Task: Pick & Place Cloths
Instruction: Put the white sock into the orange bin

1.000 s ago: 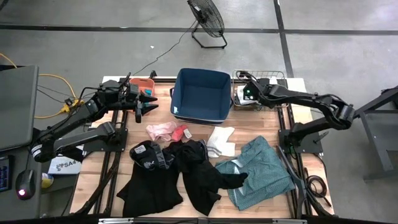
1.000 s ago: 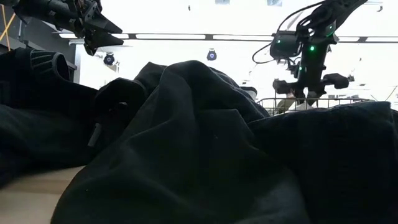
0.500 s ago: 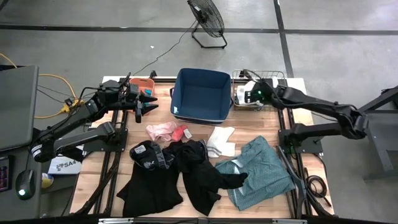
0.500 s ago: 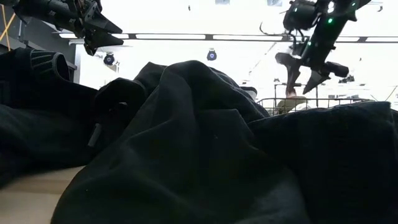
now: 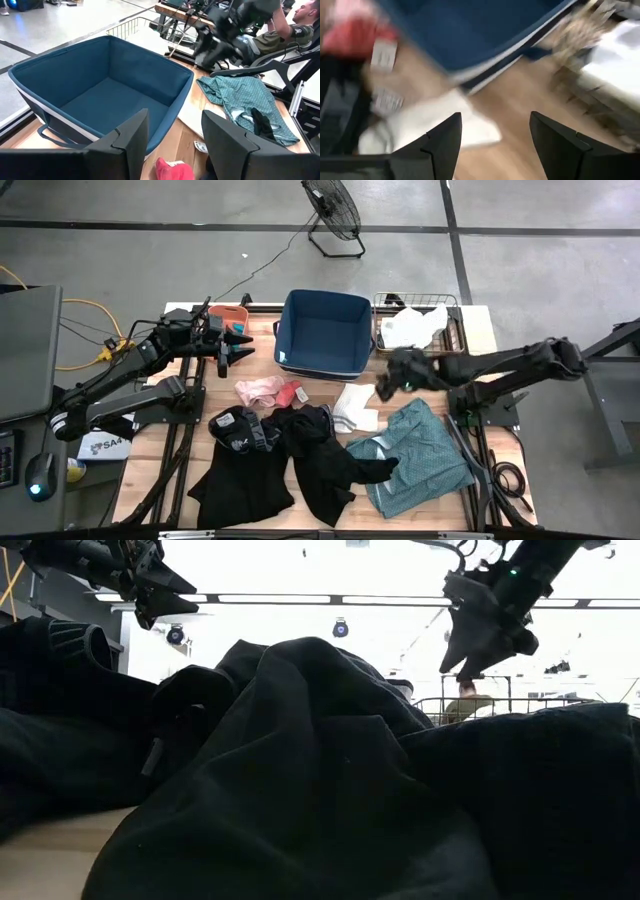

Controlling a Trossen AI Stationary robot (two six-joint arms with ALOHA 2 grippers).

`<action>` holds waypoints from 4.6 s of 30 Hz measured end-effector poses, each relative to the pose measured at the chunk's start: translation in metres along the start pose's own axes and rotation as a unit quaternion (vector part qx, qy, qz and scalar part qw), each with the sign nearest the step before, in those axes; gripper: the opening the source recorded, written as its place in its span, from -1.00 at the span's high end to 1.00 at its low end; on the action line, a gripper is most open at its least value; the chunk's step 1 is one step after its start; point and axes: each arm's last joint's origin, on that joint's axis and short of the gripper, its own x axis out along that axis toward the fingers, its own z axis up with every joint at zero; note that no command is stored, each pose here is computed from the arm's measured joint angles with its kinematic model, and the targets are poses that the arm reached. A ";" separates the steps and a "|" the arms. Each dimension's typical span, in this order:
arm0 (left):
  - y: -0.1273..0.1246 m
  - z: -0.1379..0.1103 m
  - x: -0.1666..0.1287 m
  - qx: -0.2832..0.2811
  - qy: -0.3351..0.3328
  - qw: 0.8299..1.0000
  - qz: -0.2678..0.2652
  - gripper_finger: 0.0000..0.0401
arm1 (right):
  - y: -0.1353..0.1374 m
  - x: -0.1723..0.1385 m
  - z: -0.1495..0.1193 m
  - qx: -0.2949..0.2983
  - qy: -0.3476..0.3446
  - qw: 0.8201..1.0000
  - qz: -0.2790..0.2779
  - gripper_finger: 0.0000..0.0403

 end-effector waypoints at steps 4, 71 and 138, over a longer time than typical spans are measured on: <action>0.000 0.000 0.000 0.000 0.000 1.000 0.000 0.12 | 0.021 0.010 -0.022 -0.052 0.036 0.998 0.004 -0.11; -0.019 0.013 0.003 0.122 -0.064 0.981 -0.138 0.12 | 0.090 -0.002 -0.005 -0.116 -0.231 0.952 0.164 0.97; -0.066 -0.010 0.114 0.218 0.017 0.965 -0.142 0.91 | 0.145 0.037 0.063 -0.212 -0.265 0.918 0.205 0.51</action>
